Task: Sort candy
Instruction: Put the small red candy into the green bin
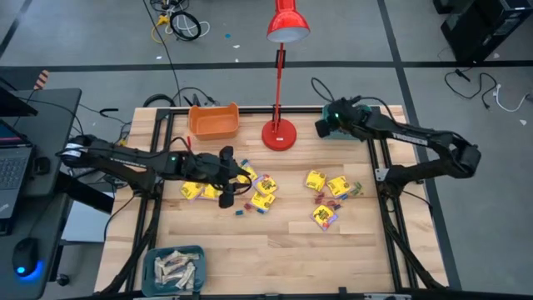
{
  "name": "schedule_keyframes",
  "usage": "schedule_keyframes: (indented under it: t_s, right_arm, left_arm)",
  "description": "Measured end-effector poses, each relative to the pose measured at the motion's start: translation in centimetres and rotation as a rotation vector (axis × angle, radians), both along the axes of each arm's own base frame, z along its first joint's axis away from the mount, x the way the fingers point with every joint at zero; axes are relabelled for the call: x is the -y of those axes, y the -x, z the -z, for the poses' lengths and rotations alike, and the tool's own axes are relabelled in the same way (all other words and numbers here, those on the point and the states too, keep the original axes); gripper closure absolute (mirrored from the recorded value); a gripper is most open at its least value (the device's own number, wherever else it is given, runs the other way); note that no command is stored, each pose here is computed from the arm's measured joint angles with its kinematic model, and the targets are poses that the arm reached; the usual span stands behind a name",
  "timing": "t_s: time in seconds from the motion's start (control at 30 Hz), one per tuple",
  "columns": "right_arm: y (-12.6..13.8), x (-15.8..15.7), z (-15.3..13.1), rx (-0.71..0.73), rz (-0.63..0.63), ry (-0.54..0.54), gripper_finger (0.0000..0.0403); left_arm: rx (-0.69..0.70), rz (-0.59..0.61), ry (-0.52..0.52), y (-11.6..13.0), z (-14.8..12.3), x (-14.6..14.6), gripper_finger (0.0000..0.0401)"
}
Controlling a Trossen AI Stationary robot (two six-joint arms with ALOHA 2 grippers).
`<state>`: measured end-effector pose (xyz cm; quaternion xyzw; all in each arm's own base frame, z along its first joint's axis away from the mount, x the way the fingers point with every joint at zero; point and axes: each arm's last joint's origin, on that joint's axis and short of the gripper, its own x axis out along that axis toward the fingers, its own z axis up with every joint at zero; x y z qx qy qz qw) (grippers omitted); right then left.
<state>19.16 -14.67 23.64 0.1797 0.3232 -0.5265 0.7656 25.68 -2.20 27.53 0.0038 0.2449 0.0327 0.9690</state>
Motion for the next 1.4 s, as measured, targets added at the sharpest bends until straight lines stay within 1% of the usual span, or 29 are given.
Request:
schedule_keyframes:
  t_s: [0.17, 0.3, 0.43, 0.53, 0.67, 0.83, 1.0, 1.1, 1.4]
  right_arm:
    - [-1.0, -3.8, -1.9, 0.05, -0.196, 0.057, 0.0315]
    - [-1.8, -7.0, -2.7, 0.071, -0.403, 0.065, 0.0315]
    - [-2.7, -9.8, -2.6, 0.058, -0.621, 0.042, 0.0315]
    - [-3.3, -11.6, -2.2, 0.025, -0.749, 0.028, 0.0315]
    - [-4.0, -13.6, -1.5, -0.007, -0.847, 0.01, 0.0315]
    - [-4.9, -15.4, -0.1, -0.059, -0.908, -0.025, 0.0315]
    - [-5.5, -16.4, 1.9, -0.134, -0.883, -0.107, 0.0315]
    - [-5.8, -16.7, 2.9, -0.169, -0.854, -0.143, 0.0314]
    - [-6.6, -17.0, 4.9, -0.232, -0.837, -0.173, 0.0296]
  left_arm:
    - [-0.067, 0.025, -0.011, 1.5, -0.3, 0.7, 0.0233]
    - [-0.147, -0.019, -0.028, 2.4, 0.1, 0.6, 0.0233]
    - [-0.257, -0.053, -0.016, 3.2, 0.9, 0.5, 0.0233]
    - [-0.335, -0.074, -0.004, 3.7, 1.5, 0.4, 0.0233]
    - [-0.405, -0.095, -0.017, 4.3, 1.9, 0.3, 0.0233]
    - [-0.443, -0.105, -0.012, 4.6, 2.1, 0.3, 0.0233]
    - [-0.443, -0.089, -0.021, 4.7, 2.2, 0.8, 0.0233]
    - [-0.434, -0.103, -0.036, 4.7, 2.1, 0.9, 0.0233]
    - [-0.42, -0.136, -0.038, 4.8, 2.1, 1.2, 0.0233]
